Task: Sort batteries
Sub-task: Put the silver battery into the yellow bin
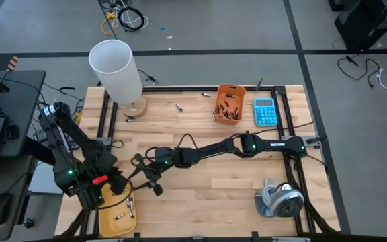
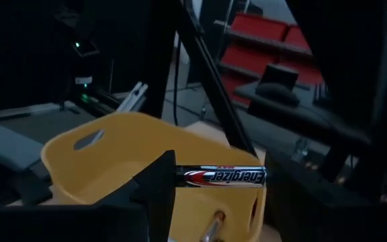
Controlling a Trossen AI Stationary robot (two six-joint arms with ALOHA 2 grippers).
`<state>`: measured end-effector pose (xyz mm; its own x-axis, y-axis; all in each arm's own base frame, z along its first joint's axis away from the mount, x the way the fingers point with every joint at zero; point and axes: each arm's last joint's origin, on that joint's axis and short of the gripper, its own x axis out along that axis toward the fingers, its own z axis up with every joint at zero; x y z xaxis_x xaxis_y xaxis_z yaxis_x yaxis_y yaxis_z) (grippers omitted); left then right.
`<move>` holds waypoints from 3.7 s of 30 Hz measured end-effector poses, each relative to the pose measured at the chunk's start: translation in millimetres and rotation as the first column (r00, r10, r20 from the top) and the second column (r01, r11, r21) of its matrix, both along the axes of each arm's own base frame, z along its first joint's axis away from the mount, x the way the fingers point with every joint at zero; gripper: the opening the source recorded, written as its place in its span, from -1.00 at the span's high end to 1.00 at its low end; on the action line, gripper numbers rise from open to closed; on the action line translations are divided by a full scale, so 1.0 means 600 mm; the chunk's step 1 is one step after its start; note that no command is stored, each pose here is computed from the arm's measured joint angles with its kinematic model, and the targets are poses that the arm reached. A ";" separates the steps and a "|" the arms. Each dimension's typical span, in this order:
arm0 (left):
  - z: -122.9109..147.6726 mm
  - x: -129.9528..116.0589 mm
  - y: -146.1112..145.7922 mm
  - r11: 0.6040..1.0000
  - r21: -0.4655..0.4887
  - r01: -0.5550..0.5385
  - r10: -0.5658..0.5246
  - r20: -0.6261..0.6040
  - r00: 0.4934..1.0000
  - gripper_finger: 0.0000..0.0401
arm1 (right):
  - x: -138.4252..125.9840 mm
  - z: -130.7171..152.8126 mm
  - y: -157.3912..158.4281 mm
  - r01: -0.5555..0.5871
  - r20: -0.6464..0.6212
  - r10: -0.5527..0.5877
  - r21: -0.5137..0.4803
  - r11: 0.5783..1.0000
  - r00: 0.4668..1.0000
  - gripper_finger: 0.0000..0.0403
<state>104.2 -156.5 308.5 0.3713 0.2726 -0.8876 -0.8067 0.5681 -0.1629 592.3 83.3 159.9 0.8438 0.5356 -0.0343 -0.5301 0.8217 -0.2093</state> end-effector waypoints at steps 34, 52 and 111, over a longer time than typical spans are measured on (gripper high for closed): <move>0.013 0.004 -0.119 0.791 -0.192 0.581 -0.475 0.405 0.781 0.51 | -0.021 -0.008 0.118 0.048 -0.026 -0.048 0.001 0.999 0.998 0.04; -0.026 -0.015 -0.065 0.975 -0.198 0.103 -0.037 0.313 0.949 0.51 | -0.018 0.000 0.112 0.433 0.133 -0.415 -0.163 0.886 0.900 0.04; -0.027 -0.011 -0.037 0.997 -0.016 0.078 -0.070 0.295 0.953 0.75 | -0.018 0.026 0.106 0.516 0.325 -0.446 -0.173 0.839 0.834 0.04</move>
<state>97.8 -178.6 292.1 0.6353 0.2114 -0.7427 -0.6764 0.6164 -0.4032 581.3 146.6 175.7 0.9868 0.0623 0.1498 0.0230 0.8604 -0.5092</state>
